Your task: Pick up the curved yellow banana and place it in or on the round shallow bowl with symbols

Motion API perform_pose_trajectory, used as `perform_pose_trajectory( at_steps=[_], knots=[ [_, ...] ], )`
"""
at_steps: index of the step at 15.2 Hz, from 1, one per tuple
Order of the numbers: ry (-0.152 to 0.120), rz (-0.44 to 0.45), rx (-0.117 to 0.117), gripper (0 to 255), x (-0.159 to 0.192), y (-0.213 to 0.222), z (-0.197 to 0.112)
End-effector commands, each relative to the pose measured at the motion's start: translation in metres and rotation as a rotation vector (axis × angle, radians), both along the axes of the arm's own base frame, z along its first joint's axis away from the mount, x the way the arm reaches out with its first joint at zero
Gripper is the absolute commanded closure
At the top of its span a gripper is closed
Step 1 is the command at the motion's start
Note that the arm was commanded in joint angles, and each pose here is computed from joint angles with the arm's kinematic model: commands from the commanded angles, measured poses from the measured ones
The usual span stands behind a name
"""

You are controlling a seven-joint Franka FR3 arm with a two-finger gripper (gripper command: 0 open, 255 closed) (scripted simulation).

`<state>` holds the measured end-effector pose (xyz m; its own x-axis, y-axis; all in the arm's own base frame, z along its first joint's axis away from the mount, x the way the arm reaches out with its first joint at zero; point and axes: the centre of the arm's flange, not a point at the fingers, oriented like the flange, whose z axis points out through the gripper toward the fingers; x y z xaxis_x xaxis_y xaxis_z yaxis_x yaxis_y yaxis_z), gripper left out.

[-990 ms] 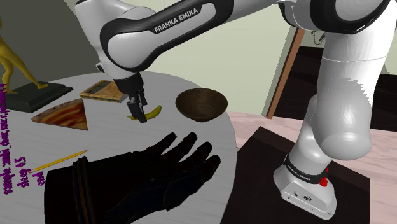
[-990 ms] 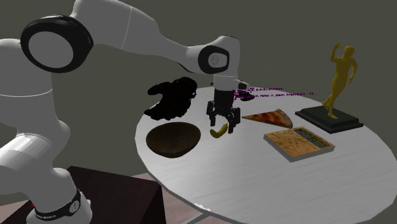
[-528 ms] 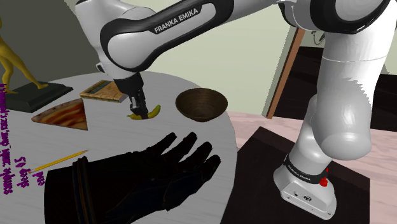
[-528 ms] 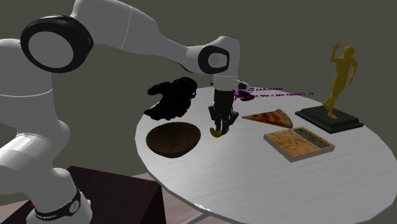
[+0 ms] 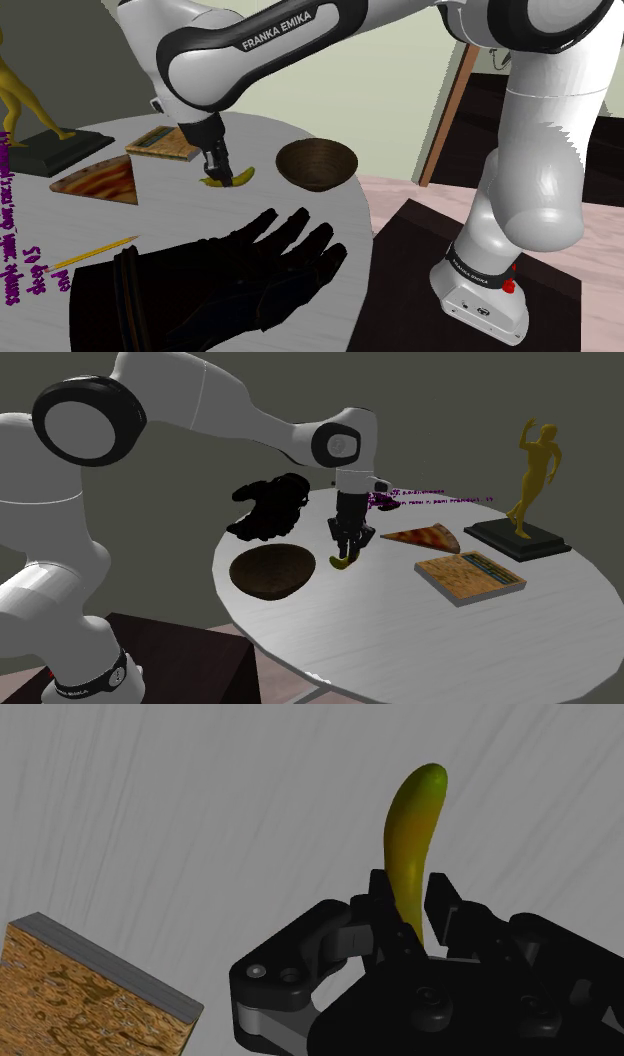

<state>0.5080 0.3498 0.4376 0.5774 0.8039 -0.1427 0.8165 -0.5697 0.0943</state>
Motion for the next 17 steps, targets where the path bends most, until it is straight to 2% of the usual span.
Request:
perform_pose_trajectory(
  at_steps=[1, 17],
  knots=[
    [0.0, 0.0, 0.0, 255, 0.0, 0.0, 0.008],
    [0.0, 0.0, 0.0, 255, 0.0, 0.0, 0.093]
  ],
)
